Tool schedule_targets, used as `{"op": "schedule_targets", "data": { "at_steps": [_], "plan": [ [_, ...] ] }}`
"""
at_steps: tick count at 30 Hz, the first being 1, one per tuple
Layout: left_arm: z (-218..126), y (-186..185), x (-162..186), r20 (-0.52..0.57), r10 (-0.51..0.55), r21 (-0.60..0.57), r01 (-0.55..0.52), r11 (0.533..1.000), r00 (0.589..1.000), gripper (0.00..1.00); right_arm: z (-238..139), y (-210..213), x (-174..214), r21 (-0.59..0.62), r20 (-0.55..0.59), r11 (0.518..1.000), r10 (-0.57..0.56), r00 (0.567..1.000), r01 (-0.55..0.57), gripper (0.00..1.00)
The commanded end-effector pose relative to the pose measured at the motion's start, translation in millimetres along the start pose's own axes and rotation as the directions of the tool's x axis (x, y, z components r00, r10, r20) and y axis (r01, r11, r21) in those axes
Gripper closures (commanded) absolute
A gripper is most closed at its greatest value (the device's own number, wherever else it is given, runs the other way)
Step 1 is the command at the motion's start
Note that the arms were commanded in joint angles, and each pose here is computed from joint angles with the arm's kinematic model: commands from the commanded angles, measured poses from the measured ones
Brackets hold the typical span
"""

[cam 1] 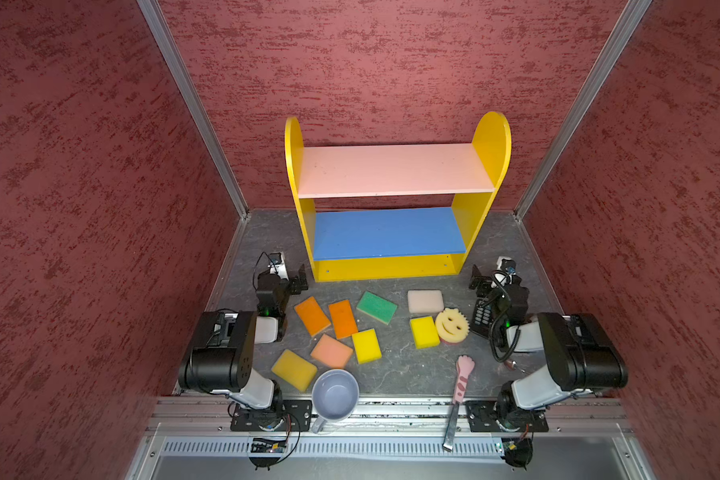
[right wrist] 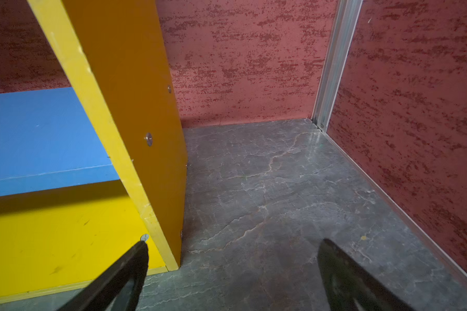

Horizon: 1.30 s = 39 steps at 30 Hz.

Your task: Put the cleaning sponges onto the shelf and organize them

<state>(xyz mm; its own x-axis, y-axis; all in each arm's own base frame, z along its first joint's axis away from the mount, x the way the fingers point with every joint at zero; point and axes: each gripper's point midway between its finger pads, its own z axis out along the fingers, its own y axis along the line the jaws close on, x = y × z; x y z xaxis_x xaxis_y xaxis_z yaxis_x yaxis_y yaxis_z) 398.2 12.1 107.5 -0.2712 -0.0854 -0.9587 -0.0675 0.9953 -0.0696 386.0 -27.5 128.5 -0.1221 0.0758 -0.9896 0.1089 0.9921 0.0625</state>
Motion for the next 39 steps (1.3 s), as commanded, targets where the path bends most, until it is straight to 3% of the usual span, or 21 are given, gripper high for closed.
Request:
{"op": "schedule_targets", "data": {
  "at_steps": [1, 28, 35, 39],
  "plan": [
    [0, 1, -7, 0.023, -0.012, -0.006, 0.012, 1.0, 1.0, 0.01, 2, 0, -5, -0.005, 0.013, 1.0, 0.008, 1.0, -0.008, 0.01],
    [0, 1, -9, 0.026, -0.011, -0.001, 0.011, 1.0, 1.0, 0.01, 1, -5, -8, 0.024, 0.024, 1.0, 0.019, 1.0, -0.019, 0.01],
    [-21, -10, -55, 0.029, 0.059, -0.103, -0.056, 0.993, 0.998, 0.0, -21, -24, -52, 0.153, 0.063, 0.983, 0.091, 0.994, -0.1, 0.01],
    [-43, 3, -90, 0.07, -0.072, -0.207, 0.085, 0.975, 0.995, 0.01, -44, -32, -82, 0.259, 0.087, 0.933, 0.235, 0.968, -0.25, 0.01]
  ]
}}
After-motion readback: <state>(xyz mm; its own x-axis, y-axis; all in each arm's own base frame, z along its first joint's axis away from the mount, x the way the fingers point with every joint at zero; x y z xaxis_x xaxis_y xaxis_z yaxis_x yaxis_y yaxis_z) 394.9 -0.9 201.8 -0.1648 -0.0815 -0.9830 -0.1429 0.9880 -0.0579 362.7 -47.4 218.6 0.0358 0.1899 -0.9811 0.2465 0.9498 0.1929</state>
